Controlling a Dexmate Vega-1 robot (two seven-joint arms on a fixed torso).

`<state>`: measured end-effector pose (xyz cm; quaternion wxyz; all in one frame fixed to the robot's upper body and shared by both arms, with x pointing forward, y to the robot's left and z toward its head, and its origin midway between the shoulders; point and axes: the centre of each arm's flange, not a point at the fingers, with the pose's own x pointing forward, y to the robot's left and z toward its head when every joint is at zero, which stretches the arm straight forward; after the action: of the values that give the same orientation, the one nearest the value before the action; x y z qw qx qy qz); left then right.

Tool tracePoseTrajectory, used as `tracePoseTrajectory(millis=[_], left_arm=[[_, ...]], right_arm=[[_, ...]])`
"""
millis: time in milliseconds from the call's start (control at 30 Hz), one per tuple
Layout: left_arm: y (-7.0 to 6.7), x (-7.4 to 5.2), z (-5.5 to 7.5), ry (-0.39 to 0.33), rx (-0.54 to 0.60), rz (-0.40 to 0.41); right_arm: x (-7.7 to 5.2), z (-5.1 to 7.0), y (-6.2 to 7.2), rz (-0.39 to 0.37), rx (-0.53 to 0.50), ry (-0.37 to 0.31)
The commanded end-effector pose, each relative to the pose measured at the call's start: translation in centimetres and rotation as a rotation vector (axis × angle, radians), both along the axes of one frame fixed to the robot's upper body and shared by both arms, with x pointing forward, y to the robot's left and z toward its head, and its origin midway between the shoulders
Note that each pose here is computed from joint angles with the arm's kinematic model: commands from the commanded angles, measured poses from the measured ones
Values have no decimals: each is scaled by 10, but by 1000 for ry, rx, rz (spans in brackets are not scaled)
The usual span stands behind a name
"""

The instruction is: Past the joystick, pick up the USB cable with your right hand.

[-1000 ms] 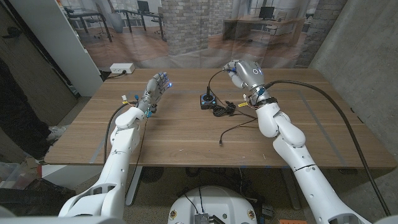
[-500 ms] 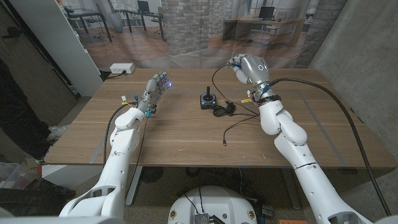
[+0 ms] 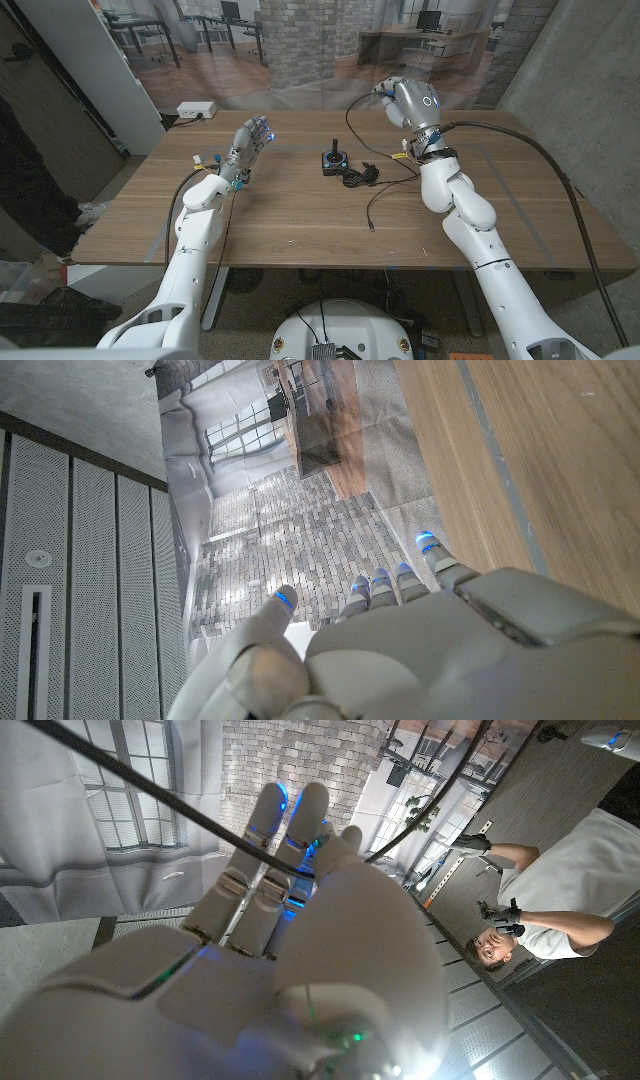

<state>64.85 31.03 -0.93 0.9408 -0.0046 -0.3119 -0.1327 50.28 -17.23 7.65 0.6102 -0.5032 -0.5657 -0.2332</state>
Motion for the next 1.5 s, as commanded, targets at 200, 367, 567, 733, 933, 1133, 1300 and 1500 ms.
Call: tracePoseTrajectory(millis=[200,367,567,733,933,1133,1300,1500], left_arm=[[2,-12,-2,-15,4,-3],[4,-16,-3,-18,3,0],[7,-19,-6,-20,1,-1],[10,-22,-7,-17,9,-1],[15,-24,-6,-11,27,-4],[25,-23,-7,1,41,-11],[35,-19,-10,15,47,-23],[49,-14,-20,48,42,-30]], right_arm=[[-16,12,-10,-39,45,-76],[-21,15,-14,-51,53,-96],[-25,19,-16,-68,66,-113],[-30,22,-16,-90,58,-136],[-32,23,-15,-107,56,-153],[-33,25,-9,-132,59,-170],[-34,25,0,-159,72,-172],[-34,21,14,-169,62,-159]])
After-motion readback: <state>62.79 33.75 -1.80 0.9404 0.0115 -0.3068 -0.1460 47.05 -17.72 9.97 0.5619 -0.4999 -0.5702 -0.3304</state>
